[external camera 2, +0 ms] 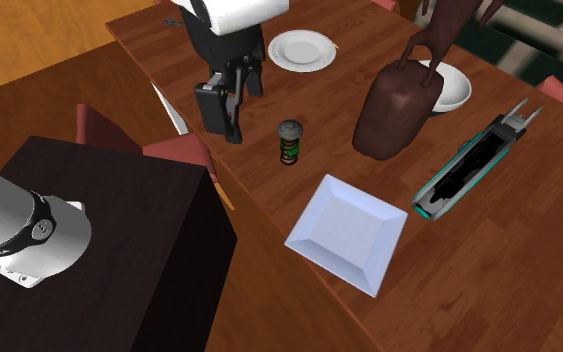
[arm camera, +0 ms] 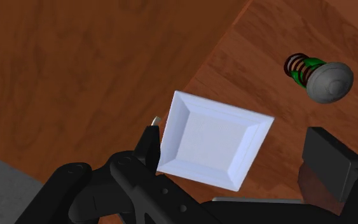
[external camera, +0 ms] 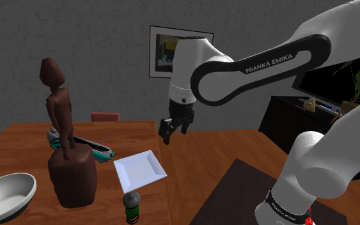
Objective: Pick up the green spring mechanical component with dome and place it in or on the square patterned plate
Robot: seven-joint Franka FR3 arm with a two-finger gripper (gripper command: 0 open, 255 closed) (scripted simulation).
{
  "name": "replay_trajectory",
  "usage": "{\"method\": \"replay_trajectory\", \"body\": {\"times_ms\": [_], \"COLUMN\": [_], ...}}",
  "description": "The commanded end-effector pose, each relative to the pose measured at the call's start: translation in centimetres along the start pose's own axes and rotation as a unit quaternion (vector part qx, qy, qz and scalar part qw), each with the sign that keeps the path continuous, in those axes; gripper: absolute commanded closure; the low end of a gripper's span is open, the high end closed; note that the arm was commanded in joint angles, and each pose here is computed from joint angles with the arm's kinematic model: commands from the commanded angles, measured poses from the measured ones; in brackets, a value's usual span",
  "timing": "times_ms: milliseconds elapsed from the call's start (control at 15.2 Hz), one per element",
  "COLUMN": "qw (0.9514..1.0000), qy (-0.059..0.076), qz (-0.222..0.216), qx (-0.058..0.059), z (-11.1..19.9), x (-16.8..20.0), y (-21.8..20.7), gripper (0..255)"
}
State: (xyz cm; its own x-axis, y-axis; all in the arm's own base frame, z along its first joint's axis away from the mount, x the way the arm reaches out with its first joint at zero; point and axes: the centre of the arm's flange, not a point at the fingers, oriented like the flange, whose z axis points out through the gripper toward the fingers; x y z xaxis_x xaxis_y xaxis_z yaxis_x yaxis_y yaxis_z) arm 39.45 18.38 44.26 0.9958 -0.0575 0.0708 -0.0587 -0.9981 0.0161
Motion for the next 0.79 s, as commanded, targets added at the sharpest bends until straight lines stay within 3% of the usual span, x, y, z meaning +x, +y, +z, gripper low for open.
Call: {"method": "replay_trajectory", "body": {"times_ms": [0, 726], "qw": [1.0000, 0.9996], "qy": [-0.004, -0.027], "qz": [0.000, -0.005], "qx": [0.002, 0.007], "z": [1.9, 11.9], "x": [0.4, 2.7], "y": [-1.7, -12.0], "gripper": [0, 0]}}
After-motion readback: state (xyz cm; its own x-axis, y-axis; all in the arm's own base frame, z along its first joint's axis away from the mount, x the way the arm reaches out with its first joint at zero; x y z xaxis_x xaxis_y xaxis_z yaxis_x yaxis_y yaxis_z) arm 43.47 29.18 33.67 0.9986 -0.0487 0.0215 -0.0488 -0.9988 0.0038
